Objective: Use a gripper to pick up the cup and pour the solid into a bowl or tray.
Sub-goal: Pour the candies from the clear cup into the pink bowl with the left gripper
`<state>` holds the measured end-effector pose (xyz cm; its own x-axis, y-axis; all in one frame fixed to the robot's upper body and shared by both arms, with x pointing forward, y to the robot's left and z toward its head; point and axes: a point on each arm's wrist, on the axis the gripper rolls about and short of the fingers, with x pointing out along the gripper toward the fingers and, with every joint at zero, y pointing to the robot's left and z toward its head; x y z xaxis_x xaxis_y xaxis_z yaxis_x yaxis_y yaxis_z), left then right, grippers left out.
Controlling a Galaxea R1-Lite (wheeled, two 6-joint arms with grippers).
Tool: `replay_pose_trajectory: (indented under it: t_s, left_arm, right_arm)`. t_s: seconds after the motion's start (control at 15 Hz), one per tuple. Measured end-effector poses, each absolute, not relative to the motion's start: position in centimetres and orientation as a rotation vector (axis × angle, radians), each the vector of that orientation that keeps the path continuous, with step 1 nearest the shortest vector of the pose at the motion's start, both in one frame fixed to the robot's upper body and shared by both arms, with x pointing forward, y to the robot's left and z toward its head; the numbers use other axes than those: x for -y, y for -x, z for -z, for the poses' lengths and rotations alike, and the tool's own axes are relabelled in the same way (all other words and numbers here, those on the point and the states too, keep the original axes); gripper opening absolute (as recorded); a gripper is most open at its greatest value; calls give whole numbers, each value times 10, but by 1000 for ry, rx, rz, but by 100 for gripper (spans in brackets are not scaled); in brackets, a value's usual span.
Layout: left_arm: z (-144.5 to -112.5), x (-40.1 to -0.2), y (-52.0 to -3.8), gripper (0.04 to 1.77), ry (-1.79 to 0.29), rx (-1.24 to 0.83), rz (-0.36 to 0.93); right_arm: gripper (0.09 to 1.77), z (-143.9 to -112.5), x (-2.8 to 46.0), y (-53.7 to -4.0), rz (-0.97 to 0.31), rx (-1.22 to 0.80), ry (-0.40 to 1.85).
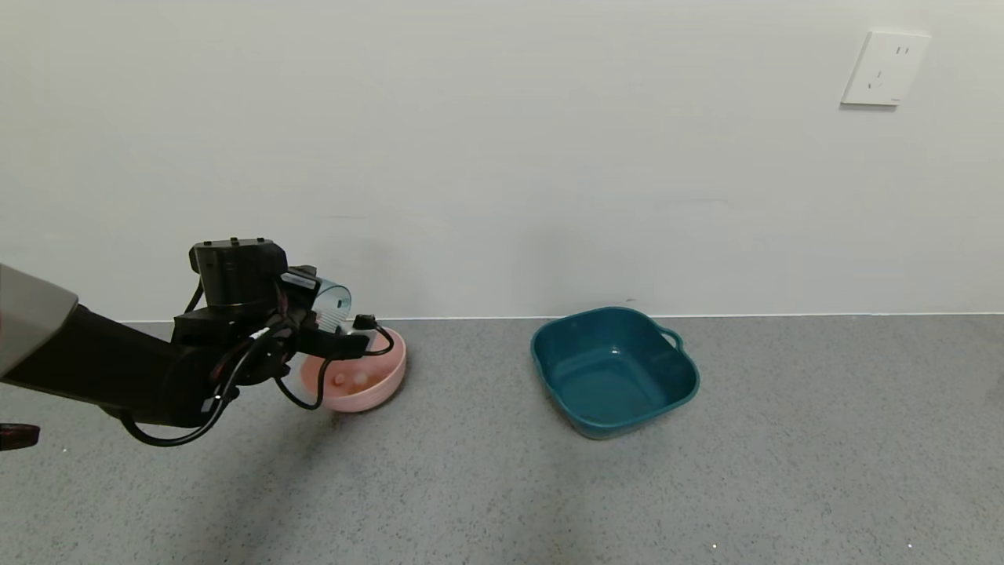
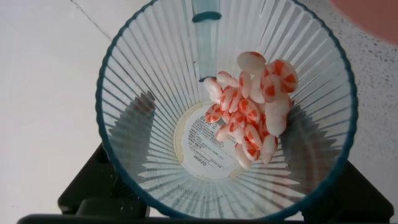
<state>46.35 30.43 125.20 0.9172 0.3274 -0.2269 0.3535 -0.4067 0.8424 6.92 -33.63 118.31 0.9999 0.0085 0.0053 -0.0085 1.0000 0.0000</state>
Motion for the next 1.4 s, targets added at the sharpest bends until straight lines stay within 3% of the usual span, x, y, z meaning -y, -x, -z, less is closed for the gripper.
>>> replay_pose_trajectory:
  t_s: [0.73,1.4]
  left_arm:
    - [-1242,-304,-461,133,-2216,-578,87]
    - [-1255,-298,-466,133,-2418,-550,71]
  right_arm:
    - [171,-1183,336,-69,-9,5,0]
    - [171,-1183,336,-69,-9,5,0]
